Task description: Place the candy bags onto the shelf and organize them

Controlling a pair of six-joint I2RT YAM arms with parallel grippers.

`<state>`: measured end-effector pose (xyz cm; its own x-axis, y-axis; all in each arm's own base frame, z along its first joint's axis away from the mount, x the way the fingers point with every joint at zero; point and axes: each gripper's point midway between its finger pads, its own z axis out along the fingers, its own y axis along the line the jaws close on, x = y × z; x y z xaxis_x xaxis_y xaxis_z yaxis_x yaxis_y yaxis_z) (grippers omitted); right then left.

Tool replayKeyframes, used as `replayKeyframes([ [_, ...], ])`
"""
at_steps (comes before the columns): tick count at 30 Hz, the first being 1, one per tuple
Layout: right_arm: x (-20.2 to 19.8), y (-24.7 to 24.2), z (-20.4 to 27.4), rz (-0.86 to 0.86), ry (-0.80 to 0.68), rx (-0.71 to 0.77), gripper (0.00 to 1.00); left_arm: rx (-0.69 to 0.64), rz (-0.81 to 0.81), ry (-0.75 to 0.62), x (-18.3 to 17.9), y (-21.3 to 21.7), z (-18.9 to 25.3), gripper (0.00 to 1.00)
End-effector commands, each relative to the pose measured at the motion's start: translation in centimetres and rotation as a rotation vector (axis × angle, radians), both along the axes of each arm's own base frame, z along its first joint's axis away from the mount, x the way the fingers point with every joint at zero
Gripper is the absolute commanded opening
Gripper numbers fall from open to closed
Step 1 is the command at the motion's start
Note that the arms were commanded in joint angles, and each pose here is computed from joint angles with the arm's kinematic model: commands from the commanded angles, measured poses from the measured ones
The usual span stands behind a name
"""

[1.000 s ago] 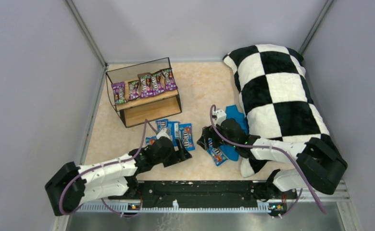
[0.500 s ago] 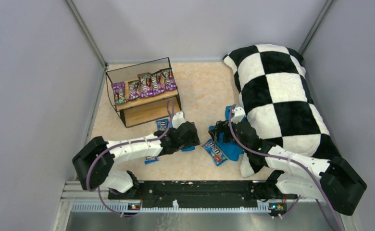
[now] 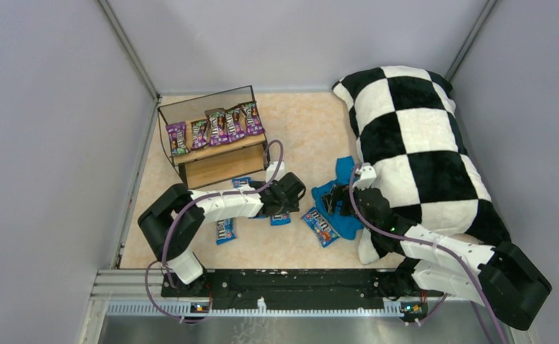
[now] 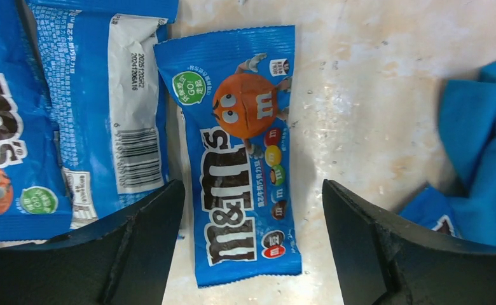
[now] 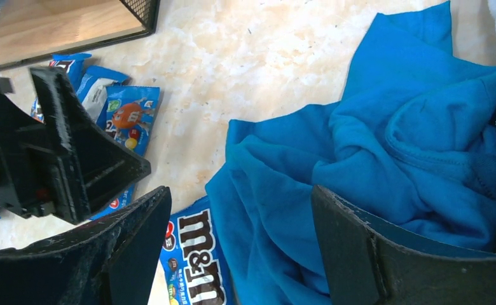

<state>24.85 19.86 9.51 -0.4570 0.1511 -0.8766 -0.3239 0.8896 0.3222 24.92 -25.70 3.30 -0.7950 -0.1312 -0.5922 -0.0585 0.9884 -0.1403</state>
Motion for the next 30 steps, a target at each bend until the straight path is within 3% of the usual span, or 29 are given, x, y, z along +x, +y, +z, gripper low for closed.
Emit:
replayKeyframes([
  [1,1.0,0.0,1.2,-0.028,-0.052,0.034,0.8,0.056,-0.013,-0.007,0.7,0.0,-0.3,0.86],
  [11,1.0,0.5,0.6,-0.006,-0.042,0.028,0.79,0.138,0.033,-0.001,0.1,2.4,-1.3,0.64],
  [24,1.0,1.4,0.0,0.023,-0.013,0.028,0.8,-0.076,0.158,-0.004,-1.2,5.4,-0.5,0.52],
  [30,1.0,1.6,-0.1,0.031,-0.006,0.026,0.8,-0.221,0.218,-0.102,-0.9,7.1,1.5,0.49],
])
